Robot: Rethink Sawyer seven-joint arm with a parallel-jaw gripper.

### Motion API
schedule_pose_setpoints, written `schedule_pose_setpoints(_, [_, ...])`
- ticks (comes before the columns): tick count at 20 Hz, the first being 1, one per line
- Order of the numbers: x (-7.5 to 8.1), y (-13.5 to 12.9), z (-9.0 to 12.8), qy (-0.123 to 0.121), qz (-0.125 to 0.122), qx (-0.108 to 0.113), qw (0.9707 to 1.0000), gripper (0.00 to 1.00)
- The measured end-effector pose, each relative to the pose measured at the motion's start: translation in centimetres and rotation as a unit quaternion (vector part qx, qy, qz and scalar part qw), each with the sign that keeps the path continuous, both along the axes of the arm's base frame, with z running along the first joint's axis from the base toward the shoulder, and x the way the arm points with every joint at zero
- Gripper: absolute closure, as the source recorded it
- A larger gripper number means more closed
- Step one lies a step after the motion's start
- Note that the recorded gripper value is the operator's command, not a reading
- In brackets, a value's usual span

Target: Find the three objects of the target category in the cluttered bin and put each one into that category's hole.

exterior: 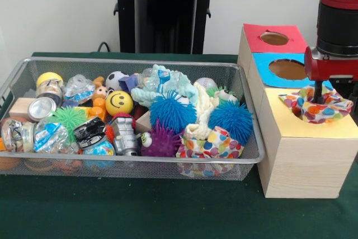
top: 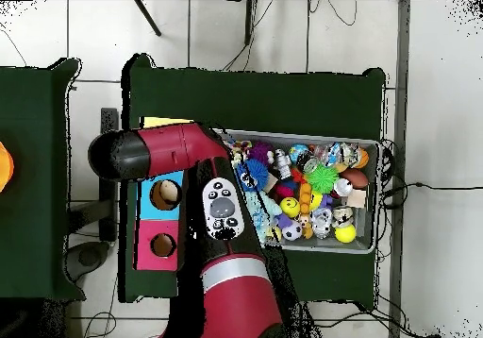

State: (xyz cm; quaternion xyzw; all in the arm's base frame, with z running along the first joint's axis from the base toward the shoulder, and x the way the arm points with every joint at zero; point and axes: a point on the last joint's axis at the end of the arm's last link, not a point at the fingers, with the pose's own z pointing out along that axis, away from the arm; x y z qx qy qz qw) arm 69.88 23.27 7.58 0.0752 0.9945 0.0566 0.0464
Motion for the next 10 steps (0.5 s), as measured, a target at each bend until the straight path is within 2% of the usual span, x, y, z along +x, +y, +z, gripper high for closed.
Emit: schedule_pose_setpoints(10, [0.01, -0.11, 0.06, 0.001, -0.001, 0.002, 1.0, 0.0])
